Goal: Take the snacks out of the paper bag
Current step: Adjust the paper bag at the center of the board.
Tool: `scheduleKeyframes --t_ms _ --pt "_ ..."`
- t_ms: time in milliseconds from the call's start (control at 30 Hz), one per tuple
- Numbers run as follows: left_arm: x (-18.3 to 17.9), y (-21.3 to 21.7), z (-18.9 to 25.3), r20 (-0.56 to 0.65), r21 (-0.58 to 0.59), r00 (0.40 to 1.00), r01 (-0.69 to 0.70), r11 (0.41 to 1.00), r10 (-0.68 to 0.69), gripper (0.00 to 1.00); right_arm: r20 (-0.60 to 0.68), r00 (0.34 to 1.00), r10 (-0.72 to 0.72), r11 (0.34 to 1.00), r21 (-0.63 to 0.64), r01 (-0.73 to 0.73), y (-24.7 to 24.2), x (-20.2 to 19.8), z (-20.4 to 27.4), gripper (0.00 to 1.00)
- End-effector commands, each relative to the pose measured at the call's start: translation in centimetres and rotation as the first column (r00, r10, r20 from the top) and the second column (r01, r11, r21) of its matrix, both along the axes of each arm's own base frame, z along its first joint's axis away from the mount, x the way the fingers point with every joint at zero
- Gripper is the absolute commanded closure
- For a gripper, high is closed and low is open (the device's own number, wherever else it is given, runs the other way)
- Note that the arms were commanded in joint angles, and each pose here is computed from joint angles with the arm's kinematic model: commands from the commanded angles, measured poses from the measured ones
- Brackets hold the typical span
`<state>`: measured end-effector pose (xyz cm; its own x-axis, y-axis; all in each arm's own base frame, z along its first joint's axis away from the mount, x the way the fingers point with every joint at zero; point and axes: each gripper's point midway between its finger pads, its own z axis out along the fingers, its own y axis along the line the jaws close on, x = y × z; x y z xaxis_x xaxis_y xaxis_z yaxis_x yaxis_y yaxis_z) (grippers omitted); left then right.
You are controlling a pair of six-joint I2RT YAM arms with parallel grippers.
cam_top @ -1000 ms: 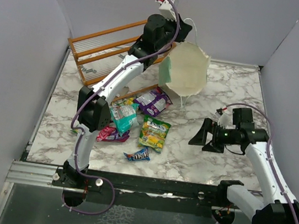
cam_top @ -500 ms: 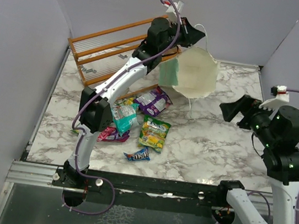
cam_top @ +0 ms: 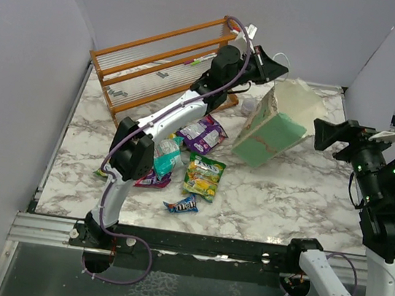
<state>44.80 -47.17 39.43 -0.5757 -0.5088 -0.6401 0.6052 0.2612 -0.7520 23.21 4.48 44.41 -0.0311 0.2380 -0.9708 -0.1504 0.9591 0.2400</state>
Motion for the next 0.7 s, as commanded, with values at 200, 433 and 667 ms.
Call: scheduleKeyframes --t_ms 200,433,667 --pt "0.8 4.3 -2.2 -0.065 -0.057 0.997 -0.037 0.998 0.033 1.0 0.025 1.0 0.004 1.0 -0.031 -0.003 0.0 0.4 -0.1 0.01" --pt "-2.5 6.8 -2.2 0.036 0.025 0.999 -0.026 0.999 0.025 0.54 0.051 0.998 0.032 0.997 -0.068 -0.029 0.6 0.5 0.9 0.01" --pt "-5.7 10.5 0.3 0.176 0.17 0.982 -0.102 0.98 0.072 0.1 0.104 0.992 0.077 0.988 -0.141 -0.062 1.9 0.6 2.7 0.01"
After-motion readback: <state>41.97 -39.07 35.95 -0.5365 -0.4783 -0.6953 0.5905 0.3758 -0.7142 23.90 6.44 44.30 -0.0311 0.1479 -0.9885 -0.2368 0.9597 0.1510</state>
